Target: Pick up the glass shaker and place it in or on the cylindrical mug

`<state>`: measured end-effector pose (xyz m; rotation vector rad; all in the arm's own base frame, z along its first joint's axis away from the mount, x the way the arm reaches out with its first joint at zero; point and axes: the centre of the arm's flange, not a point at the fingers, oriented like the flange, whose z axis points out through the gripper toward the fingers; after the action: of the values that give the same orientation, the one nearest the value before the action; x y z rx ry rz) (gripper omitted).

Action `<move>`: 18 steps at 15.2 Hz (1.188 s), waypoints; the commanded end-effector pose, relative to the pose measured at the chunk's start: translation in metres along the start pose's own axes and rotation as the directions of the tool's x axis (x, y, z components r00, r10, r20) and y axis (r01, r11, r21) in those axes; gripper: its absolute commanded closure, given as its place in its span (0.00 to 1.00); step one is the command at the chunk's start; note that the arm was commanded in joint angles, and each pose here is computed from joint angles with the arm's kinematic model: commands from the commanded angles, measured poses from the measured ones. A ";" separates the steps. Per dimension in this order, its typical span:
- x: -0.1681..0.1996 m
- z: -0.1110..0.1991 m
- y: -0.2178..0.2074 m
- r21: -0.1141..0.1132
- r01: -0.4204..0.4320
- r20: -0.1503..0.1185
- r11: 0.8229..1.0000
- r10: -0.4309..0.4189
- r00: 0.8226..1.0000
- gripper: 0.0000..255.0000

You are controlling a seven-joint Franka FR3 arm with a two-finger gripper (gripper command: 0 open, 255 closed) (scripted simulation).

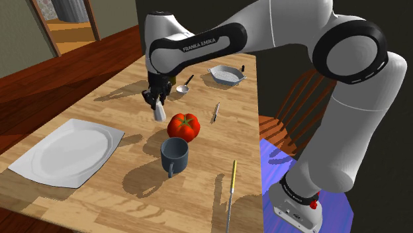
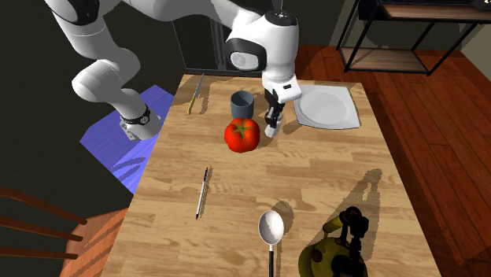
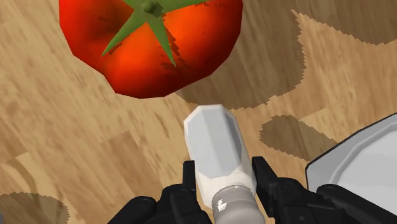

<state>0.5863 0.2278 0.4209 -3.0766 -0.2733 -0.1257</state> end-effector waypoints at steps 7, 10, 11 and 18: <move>0.003 -0.042 -0.001 0.000 0.000 0.000 1.000 0.000 1.000 1.00; 0.004 -0.058 -0.002 0.000 0.000 0.000 1.000 0.000 1.000 1.00; 0.005 -0.063 -0.002 0.000 0.000 0.000 1.000 0.000 1.000 1.00; 0.008 -0.098 -0.004 0.000 0.000 0.000 1.000 0.000 1.000 1.00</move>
<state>0.5856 0.2269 0.5150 -3.0765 -0.2734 -0.1258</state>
